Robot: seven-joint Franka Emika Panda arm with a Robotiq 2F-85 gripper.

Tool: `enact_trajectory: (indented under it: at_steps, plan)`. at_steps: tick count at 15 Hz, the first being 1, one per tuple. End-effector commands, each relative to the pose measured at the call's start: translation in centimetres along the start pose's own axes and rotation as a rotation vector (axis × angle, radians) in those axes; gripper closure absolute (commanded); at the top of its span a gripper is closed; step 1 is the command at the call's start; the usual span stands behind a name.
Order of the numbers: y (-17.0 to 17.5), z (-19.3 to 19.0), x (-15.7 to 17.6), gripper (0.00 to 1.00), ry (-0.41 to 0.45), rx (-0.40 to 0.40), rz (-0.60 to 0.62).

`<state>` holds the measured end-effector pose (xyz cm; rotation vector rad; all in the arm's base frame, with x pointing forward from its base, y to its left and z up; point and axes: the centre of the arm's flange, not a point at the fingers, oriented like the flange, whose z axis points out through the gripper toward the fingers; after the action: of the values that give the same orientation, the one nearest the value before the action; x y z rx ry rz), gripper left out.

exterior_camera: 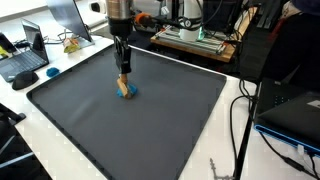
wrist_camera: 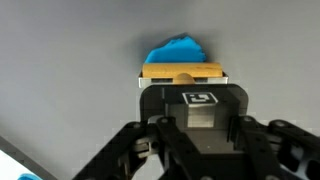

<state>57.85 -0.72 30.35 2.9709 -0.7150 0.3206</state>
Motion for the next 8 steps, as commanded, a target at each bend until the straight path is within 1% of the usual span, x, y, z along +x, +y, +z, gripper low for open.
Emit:
enact_trajectory:
  at_steps: [1,8]
  plan:
    - [0.2,1.7,1.3,0.78,-0.095,-0.013,-0.044]
    - [0.7,2.8,3.0,0.78,-0.228,-0.031,-0.114]
